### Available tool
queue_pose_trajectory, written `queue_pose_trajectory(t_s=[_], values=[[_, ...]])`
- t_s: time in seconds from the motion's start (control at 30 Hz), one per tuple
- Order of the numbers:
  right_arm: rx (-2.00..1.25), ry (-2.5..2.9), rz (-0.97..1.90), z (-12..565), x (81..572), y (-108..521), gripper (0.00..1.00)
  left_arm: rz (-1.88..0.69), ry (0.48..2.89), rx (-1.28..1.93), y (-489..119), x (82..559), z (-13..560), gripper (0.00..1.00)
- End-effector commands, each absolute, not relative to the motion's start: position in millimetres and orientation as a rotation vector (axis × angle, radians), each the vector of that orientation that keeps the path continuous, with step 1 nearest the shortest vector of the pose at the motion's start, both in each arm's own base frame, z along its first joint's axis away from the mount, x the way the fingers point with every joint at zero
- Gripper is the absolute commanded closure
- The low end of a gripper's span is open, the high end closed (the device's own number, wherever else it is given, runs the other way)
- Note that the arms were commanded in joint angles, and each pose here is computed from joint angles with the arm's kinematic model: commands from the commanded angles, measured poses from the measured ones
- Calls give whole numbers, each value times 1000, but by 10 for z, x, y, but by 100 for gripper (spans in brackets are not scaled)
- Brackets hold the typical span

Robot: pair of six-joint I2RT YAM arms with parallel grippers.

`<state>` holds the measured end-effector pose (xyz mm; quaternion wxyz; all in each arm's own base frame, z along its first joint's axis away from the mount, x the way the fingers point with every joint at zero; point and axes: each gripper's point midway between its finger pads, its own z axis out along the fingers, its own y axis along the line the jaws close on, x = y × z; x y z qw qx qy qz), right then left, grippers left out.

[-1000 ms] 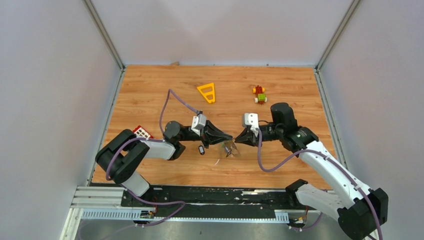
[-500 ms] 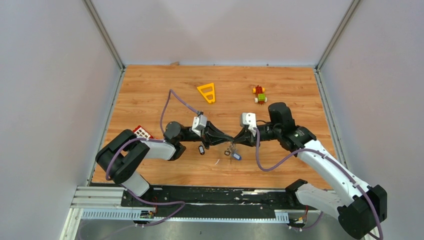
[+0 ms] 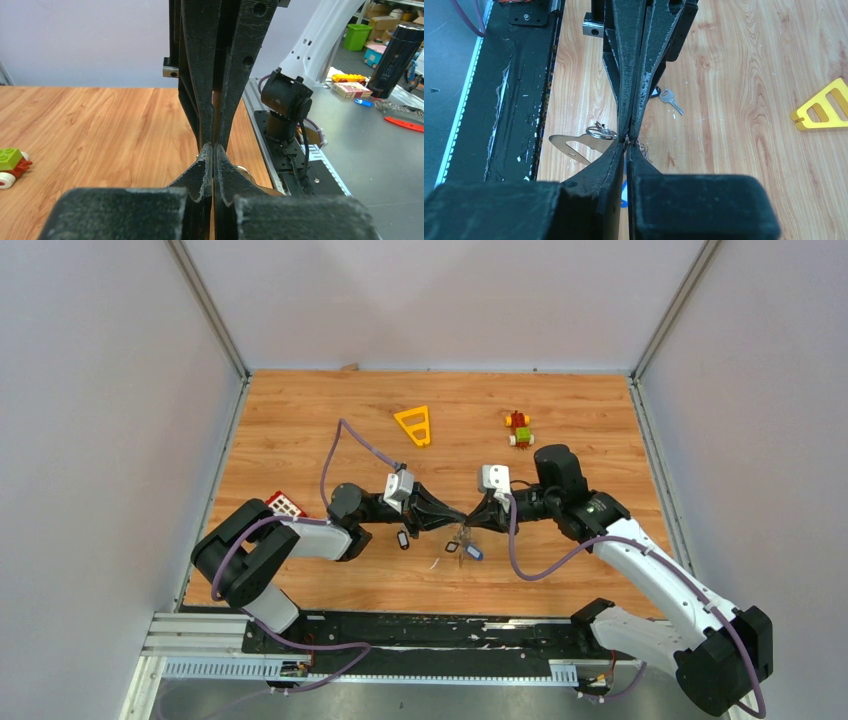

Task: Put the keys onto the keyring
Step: Adjust the keyring.

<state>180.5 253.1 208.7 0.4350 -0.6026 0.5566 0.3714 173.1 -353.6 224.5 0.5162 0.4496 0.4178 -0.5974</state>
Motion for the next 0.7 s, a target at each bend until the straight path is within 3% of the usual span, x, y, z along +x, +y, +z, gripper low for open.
queue_pose_trajectory(t_s=[0.0, 0.07, 0.4, 0.67], values=[[-1483, 1284, 889, 2322, 1860, 2595, 95, -1385, 835, 1083, -3539, 1684, 2509, 100], [-1486, 1268, 886, 2347, 1844, 2593, 100, -1379, 838, 1084, -3540, 1688, 2481, 100], [-1493, 1250, 714, 2384, 1924, 2440, 100, -1360, 848, 1064, -3511, 1763, 2491, 99], [-1561, 1211, 613, 2255, 1925, 2348, 100, -1340, 812, 1095, -3453, 1828, 2565, 69]])
